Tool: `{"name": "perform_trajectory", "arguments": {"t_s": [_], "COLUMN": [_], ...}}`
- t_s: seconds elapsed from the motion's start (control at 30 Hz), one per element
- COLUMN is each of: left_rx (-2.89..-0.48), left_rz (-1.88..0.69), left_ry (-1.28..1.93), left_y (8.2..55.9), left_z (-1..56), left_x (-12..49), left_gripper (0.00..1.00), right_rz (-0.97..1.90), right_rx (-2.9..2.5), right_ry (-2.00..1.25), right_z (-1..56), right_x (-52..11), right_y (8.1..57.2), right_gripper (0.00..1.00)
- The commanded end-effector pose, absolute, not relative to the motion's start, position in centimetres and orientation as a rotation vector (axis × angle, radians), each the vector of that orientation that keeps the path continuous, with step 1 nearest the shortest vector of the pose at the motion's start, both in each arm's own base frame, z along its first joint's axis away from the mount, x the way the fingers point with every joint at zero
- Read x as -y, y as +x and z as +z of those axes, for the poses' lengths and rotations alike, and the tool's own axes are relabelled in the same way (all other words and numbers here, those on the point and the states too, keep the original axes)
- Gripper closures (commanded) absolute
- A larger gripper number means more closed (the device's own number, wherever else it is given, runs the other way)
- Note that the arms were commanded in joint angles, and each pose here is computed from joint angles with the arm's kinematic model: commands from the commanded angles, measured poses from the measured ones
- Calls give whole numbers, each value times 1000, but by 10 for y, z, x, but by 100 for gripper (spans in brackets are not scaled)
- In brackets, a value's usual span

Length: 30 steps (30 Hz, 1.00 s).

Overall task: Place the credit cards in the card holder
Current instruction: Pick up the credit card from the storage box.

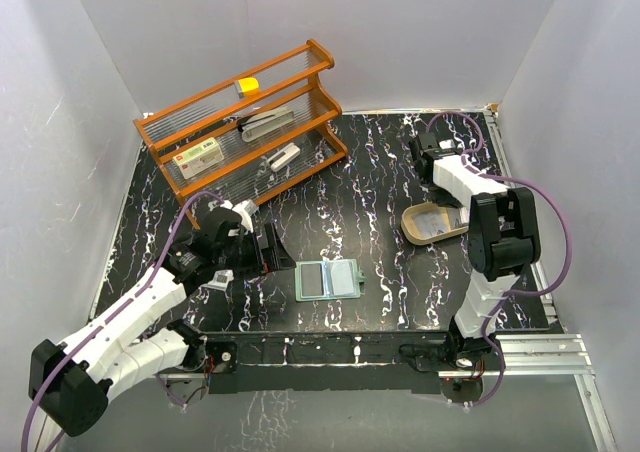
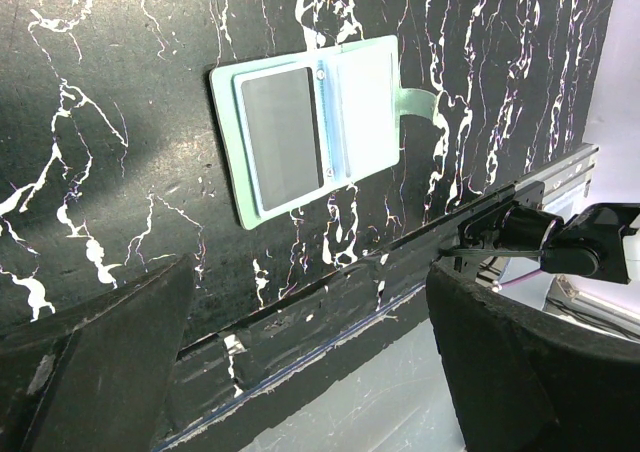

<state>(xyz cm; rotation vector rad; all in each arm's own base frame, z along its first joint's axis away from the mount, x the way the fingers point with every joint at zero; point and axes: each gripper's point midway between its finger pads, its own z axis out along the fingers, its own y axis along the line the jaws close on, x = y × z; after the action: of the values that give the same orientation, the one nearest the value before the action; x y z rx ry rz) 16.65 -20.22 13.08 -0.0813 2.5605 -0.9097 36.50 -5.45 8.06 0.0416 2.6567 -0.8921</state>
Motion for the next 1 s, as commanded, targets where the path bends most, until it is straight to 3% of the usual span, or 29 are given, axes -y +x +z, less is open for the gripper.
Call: {"name": "perform_trajectory", "arguments": {"t_s": [0.0, 0.23, 0.63, 0.97], "left_rx": [-2555, -2560, -2591, -2518], "left_rz": [-938, -940, -979, -1099], "left_ry": [-78, -137, -134, -185], "left_y": [163, 161, 158, 158], "left_z": [133, 129, 129, 145], "left_x": [203, 200, 207, 215], "left_gripper": [1, 1, 2, 15], "right_rz": [-860, -721, -553, -33], "right_rx": [-2554, -2591, -2600, -2514], "right_ry": [107, 103, 117, 3], "right_z": [117, 123, 147, 197], "right_x": [56, 39, 16, -72], "right_y": [379, 375, 356, 342], "right_gripper": [93, 100, 100, 100]}}
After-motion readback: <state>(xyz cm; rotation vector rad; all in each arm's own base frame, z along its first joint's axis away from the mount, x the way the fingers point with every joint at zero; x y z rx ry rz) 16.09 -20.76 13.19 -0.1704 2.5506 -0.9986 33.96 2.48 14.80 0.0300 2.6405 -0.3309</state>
